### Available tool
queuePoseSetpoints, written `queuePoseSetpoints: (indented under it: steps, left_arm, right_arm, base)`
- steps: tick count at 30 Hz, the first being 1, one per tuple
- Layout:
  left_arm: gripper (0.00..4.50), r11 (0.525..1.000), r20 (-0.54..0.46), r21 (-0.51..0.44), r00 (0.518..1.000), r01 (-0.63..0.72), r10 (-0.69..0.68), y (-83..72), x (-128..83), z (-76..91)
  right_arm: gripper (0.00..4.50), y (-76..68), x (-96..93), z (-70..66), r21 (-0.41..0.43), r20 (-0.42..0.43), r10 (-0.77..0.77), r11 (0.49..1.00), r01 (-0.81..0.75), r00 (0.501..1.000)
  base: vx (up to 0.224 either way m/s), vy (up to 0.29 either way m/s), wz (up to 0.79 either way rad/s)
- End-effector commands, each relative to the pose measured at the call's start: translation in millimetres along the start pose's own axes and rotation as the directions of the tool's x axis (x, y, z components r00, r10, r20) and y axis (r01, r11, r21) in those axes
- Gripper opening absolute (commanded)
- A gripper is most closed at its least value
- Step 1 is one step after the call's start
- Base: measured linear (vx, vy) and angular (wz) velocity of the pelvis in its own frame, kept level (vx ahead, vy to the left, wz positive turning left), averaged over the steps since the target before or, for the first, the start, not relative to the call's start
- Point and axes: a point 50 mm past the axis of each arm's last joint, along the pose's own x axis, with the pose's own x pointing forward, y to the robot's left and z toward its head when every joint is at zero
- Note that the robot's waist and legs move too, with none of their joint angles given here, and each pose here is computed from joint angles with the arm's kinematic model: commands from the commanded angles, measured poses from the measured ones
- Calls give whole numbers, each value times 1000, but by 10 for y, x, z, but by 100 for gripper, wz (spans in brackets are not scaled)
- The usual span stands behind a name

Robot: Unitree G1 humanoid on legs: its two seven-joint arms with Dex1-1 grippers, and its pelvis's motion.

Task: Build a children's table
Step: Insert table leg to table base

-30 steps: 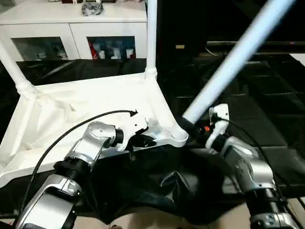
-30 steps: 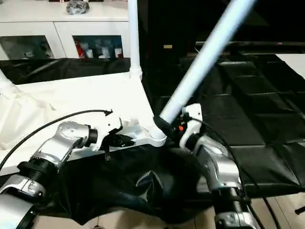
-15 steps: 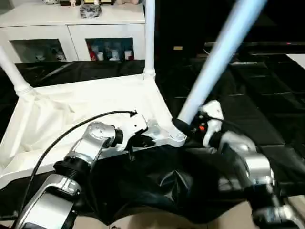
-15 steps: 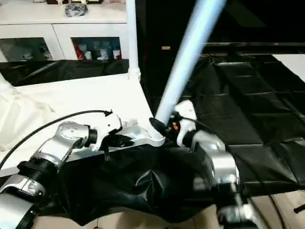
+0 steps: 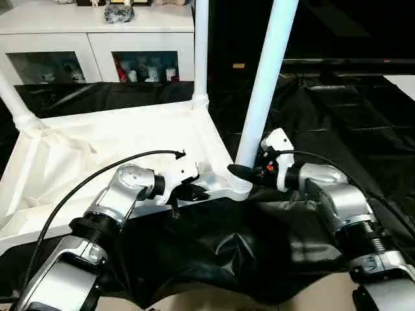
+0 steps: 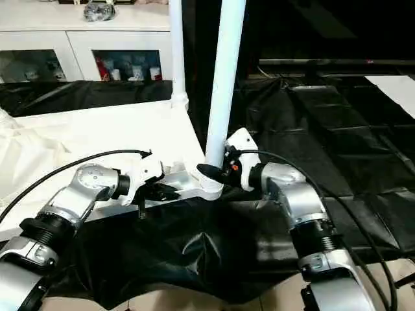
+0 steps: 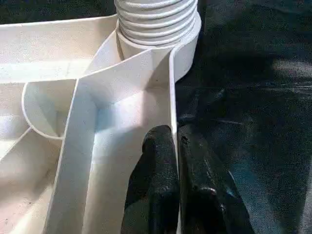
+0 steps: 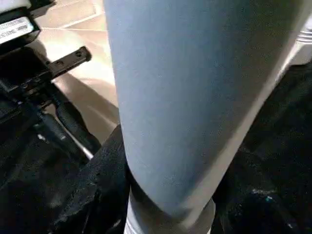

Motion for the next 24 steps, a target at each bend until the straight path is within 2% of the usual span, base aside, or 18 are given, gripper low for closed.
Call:
queuePoseSetpoints:
  steps: [1,9,13,16,18,20,21,22,24]
  left_arm:
    - [0,998,-11,52,999,37,-36,-32,24,43]
    - [0,988,-2,100,993,117,-118,-92,1,75]
    - [0,967,-3,146,978,207,-209,-154,-43,109]
    - [0,967,-9,168,981,194,-195,-106,-76,149]
    - [0,979,5,154,991,134,-136,-38,-84,183]
    - [0,979,5,154,991,134,-136,-38,-84,183]
    - [0,987,15,132,995,94,-96,2,-91,205]
    - [0,987,15,132,995,94,-96,2,-91,205]
    - [0,993,35,101,997,67,-71,26,-100,239]
  right_arm:
    - [188,105,55,-303,71,-124,79,995,-71,989]
    - [188,134,13,-350,53,-117,151,988,-145,982]
    - [188,161,-13,-352,46,-107,201,979,-197,974]
    - [188,182,-26,-360,21,-102,222,975,-221,970]
    - [188,177,-10,-382,19,-99,196,981,-195,976]
    - [188,177,-10,-382,19,-99,196,981,-195,976]
    - [188,137,24,-409,22,-101,130,991,-128,986]
    - [188,137,24,-409,22,-101,130,991,-128,986]
    - [188,47,89,-450,36,-117,-12,999,17,993]
  base:
    - [0,0,0]
    - [0,0,0]
    - [0,0,0]
    - [0,0,0]
    - [0,0,0]
    - [0,0,0]
    - [0,0,0]
    - [0,0,0]
    - [0,0,0]
